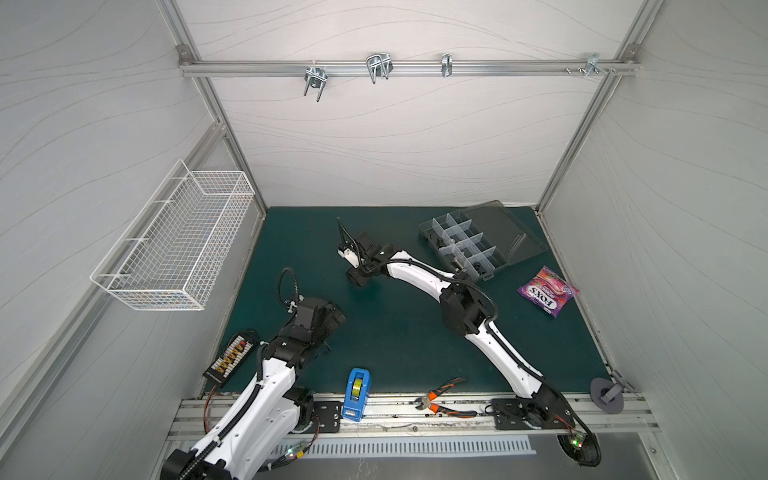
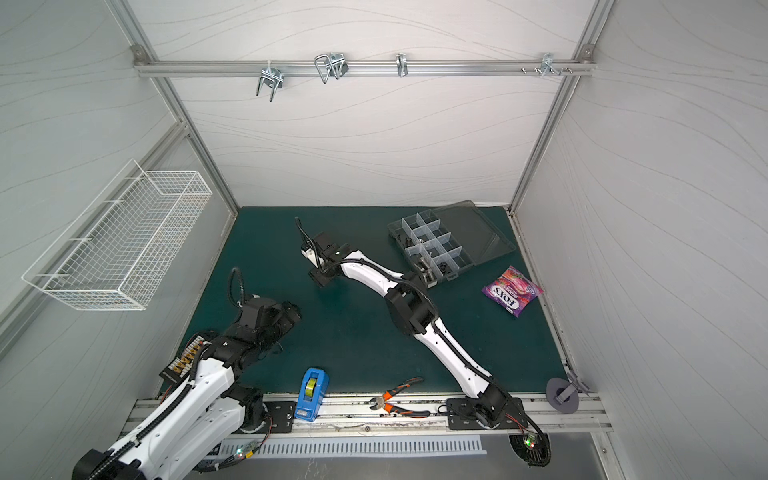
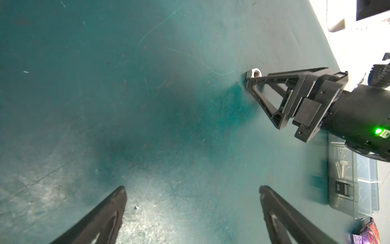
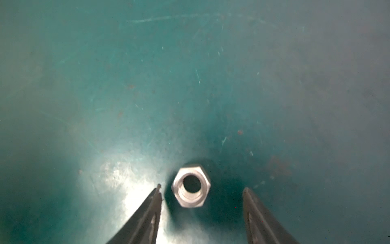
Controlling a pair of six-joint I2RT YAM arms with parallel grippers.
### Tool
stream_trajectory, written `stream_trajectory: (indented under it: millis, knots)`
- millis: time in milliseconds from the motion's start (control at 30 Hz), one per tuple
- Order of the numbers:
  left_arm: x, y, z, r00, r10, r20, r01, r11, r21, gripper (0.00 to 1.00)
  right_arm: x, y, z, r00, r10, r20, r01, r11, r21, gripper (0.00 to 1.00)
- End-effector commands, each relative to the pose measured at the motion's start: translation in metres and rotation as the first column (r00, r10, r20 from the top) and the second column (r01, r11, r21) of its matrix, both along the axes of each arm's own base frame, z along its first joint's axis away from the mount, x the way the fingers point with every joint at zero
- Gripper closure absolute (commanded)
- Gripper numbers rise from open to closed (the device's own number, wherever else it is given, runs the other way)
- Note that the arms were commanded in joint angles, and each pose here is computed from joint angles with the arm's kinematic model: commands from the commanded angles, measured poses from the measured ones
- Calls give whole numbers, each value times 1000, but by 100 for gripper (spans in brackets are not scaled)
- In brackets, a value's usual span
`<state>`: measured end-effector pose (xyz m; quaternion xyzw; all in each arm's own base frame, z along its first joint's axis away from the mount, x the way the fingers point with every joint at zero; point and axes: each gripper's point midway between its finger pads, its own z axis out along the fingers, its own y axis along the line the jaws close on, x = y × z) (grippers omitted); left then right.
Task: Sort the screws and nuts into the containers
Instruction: 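Lower the right gripper and close it on the last silver nut, then lift the nut with the right gripper and carry it to the organizer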
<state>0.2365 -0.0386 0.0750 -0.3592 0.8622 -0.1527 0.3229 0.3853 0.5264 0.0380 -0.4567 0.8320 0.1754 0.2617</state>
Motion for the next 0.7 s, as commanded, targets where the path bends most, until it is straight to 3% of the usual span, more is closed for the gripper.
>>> stream_trajectory:
  millis: [0,433,667]
  knots:
    - [5,2,6,1000,11,20,-11,1000,3,1,-7,7,-14,999,43,4,-43,999,-21,41]
    - [5,2,4,1000,11,19,-12,1000,2,1,-20,7,-30,997,83,7,-82,993,-82,52]
    - [4,3,5,1000,14,23,-14,1000,6,1,-23,6,-38,997,80,-18,-82,993,-89,66]
